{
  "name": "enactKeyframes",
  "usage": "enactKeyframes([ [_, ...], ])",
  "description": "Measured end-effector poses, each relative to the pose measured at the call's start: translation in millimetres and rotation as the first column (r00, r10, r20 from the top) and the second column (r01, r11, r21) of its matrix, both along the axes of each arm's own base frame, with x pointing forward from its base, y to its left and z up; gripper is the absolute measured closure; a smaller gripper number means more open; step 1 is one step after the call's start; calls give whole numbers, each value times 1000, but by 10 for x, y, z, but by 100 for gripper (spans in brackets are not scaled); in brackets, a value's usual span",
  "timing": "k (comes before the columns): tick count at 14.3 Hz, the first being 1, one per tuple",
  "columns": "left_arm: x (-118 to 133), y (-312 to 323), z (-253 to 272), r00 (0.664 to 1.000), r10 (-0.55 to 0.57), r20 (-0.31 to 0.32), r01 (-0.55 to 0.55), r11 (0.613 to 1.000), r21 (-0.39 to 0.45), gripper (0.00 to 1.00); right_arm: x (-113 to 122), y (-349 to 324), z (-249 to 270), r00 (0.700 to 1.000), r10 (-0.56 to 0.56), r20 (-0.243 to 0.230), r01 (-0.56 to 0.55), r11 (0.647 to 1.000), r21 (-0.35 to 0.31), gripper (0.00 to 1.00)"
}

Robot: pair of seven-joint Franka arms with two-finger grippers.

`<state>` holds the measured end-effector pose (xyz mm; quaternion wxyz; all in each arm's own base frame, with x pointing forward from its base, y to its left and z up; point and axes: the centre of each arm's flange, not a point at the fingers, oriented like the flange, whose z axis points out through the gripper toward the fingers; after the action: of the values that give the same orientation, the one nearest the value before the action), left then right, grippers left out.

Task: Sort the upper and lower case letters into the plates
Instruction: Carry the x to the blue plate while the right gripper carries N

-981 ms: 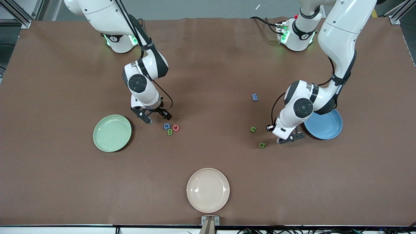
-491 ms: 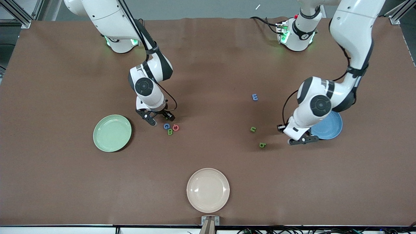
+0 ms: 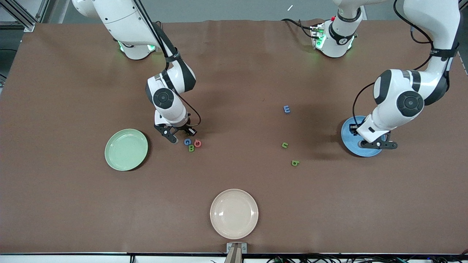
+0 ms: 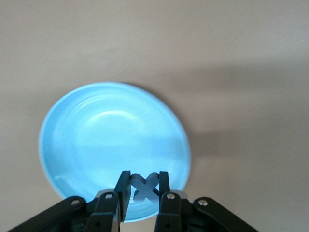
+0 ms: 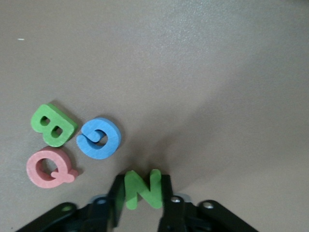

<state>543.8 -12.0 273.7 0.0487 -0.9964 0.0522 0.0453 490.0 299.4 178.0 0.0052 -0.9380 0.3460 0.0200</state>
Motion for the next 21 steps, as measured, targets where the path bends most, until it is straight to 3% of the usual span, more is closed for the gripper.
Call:
enactKeyframes([
  [3,-161,206,-248,998,-34,46,33,999,22,73,6,-10,1,1000,-4,-3,4,1000,-1,67],
  [5,-256,264,-420,998,-43,55,42,999,17,73,40,-95,22,999,-17,-28,16,1000,-17,67],
  [7,-286,247,-552,997,-46,55,46,999,4,73,186,-369,196,997,-31,-70,28,999,-31,67],
  [10,-322,256,-686,998,-43,38,43,999,-5,73,493,-1123,686,995,-4,-95,4,1000,-1,67],
  [15,-397,275,-755,999,-39,18,39,999,-7,73,758,-2617,815,995,66,-68,-64,997,43,67],
  [18,-423,272,-776,999,-39,12,40,999,-8,73,755,-2843,632,996,72,-61,-70,997,41,67],
  [21,-418,264,-772,999,-41,15,41,999,-8,48,715,-2561,358,992,99,-80,-95,994,48,67],
])
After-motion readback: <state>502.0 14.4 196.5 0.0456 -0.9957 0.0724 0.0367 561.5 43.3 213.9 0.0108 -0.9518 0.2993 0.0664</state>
